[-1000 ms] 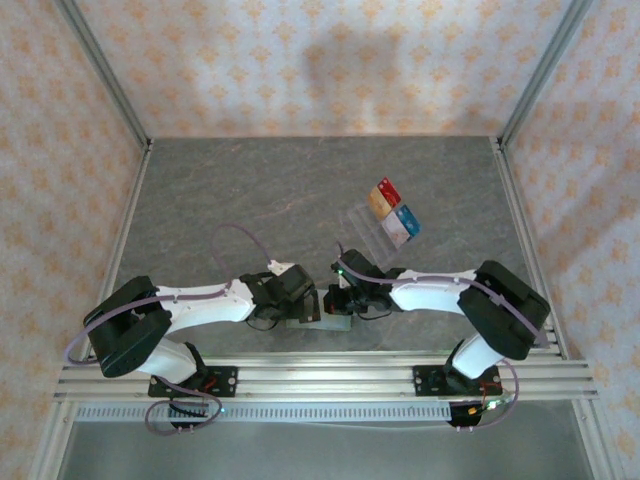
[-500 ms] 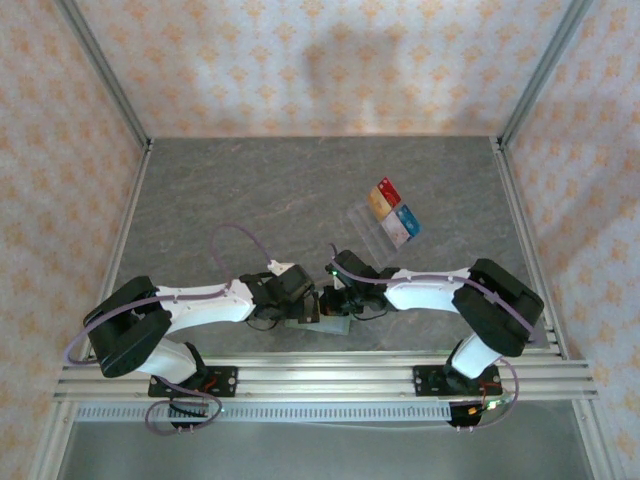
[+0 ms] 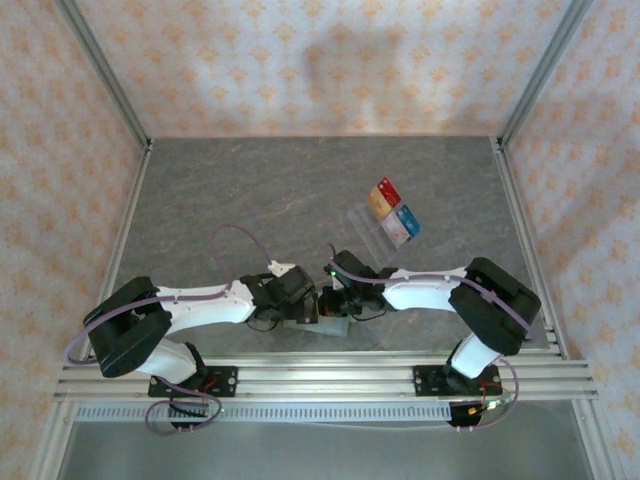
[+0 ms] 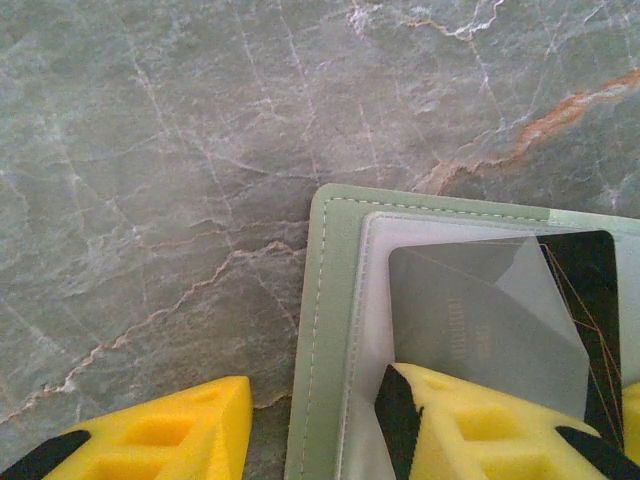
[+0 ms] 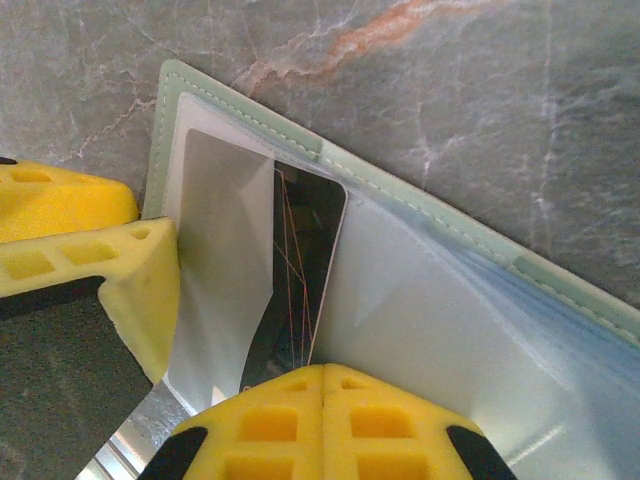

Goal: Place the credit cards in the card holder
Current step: Insert the credit card into the card slot, then flip over the card slot in the card holder.

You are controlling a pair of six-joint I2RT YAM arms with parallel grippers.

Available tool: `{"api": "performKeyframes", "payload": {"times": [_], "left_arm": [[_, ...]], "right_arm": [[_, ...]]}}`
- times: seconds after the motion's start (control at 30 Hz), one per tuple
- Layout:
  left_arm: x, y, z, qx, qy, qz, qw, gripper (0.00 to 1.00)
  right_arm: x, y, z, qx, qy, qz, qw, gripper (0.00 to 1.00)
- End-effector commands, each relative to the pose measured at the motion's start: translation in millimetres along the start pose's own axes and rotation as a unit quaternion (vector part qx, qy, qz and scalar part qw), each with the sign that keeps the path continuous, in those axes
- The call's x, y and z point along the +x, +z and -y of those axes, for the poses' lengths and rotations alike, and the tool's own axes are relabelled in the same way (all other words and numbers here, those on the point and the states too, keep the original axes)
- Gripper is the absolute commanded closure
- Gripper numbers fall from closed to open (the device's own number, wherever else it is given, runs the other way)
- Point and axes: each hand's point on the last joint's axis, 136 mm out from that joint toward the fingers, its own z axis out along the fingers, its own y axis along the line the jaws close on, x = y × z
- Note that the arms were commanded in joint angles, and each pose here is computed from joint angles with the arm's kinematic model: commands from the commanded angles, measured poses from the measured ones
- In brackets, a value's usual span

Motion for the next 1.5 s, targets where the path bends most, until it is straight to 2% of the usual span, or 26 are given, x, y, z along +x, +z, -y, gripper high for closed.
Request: {"api": "performKeyframes", "payload": {"times": [0.0,0.23,0.5,1.0,1.23,1.47], "left_arm": [[40.9,9.2,-22.4,-0.036,0.018,-0.07,0.997,0.58],[30.4,-8.5,-24.2,-0.031,0.016,-0.047,0.998,0.55],[21.5,-20.4,-18.8,-0.003,0.005,-0.046,0.999,0.54],[26.0,-3.6,-26.7,-0.01,0.018,-0.068,0.997,0.59],[29.4,5.4,-28.0,-0.017,0.016,-0.074,0.997,0.6],[32.7,6.9,-33.8,-0.023,0.011,-0.073,0.997,0.6]], "right_arm": [[-2.9,3.2,-22.7,-0.052,-0.01,0.006,0.999,0.98],[1.9,6.0,5.1,0.014,-0.004,0.002,1.0,1.0],[3.4,4.3,26.0,0.081,-0.04,-0.021,0.996,1.0],[-23.7,-0.5,32.7,0.118,-0.09,-0.051,0.988,1.0],[-25.2,1.3,30.0,0.109,-0.095,-0.06,0.988,1.0],[-22.7,-14.0,17.4,0.092,-0.094,-0.04,0.99,0.98]]}}
